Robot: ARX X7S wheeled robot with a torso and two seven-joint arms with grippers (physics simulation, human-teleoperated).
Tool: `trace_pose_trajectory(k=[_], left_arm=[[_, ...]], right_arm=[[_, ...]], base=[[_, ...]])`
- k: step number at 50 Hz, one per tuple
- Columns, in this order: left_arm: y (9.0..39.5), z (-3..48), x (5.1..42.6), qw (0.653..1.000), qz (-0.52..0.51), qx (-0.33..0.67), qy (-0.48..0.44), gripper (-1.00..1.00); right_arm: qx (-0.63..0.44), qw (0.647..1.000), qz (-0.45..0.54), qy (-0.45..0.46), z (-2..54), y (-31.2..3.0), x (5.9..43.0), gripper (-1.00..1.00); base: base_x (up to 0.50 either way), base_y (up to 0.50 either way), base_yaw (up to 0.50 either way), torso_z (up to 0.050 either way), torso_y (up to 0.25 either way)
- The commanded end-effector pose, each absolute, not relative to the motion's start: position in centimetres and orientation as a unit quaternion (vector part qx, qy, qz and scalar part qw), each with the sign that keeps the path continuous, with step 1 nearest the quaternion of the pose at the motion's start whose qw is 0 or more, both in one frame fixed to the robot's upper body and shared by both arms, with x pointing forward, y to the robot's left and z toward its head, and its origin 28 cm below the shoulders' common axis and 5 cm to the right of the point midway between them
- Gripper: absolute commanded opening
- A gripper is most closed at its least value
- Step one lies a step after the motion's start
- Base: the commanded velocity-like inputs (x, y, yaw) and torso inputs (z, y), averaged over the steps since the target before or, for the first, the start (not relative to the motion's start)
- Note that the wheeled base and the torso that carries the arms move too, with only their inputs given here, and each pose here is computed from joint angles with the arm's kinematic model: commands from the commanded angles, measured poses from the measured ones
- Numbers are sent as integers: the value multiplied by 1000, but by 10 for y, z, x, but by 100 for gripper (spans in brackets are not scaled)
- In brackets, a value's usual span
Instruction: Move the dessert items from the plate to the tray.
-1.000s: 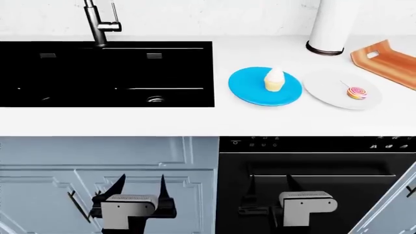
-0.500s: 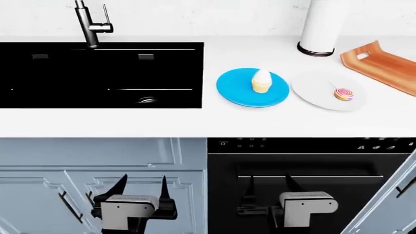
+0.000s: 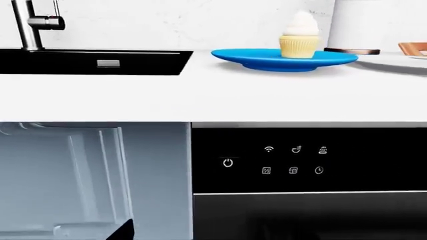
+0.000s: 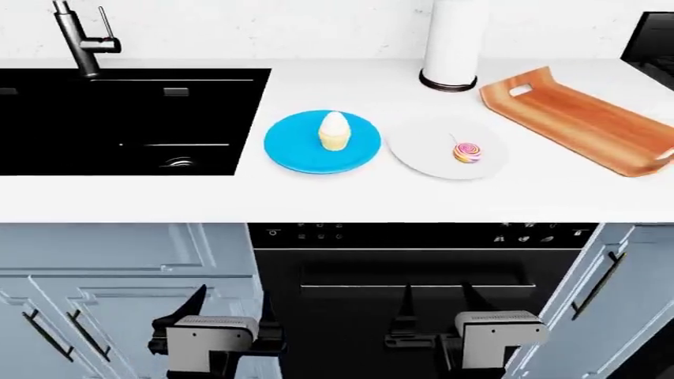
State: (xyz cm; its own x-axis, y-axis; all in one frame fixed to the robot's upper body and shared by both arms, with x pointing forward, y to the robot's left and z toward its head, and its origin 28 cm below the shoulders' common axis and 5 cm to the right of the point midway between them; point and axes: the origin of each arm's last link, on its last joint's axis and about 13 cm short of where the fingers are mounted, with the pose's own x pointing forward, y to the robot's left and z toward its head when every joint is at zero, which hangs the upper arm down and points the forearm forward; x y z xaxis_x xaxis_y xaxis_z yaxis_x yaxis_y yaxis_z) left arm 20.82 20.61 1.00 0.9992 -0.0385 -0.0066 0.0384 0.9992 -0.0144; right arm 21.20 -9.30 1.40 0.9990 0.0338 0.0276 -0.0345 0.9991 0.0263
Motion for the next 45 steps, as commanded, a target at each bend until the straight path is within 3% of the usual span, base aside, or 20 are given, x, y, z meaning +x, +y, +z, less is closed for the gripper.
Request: trace_pose_trajectory(k=[1,13,17,20,24,27,30,37,45], left_arm=[[206,9,206,1000,-20,-7,6,100],[205,8,204,1000,-21,-8,10,100],[205,9,204,1000,-25,-2,8,100],[206,60,220,998,-41,-37,-35,100],[206,179,263,991,-76,-48,-99,100],[199,252,313,993,-88,-22,-81,100],[198,283,352,995,-88,-8,-37,100],[208,265,419,998,-36,23,43,100],[213,266,430,997,-20,11,69,100]], right_arm=[[16,1000,18,-14,13,-92,211,100],[17,1000,19,-13,12,-92,210,100],[10,1000,18,-9,13,-91,212,100],[-18,998,14,-56,72,-103,215,100],[-79,974,39,-210,221,-123,224,100],[-114,987,11,-110,284,-153,265,100],[-90,994,10,-62,306,-172,298,100],[-38,999,25,27,283,-195,327,100],[-38,997,22,64,270,-196,332,100]], base=[[0,-500,0,0,0],[0,-500,0,0,0],[0,0,0,0,0],[0,0,0,0,0],[0,0,0,0,0],[0,0,0,0,0],[0,0,0,0,0],[0,0,0,0,0],[0,0,0,0,0]])
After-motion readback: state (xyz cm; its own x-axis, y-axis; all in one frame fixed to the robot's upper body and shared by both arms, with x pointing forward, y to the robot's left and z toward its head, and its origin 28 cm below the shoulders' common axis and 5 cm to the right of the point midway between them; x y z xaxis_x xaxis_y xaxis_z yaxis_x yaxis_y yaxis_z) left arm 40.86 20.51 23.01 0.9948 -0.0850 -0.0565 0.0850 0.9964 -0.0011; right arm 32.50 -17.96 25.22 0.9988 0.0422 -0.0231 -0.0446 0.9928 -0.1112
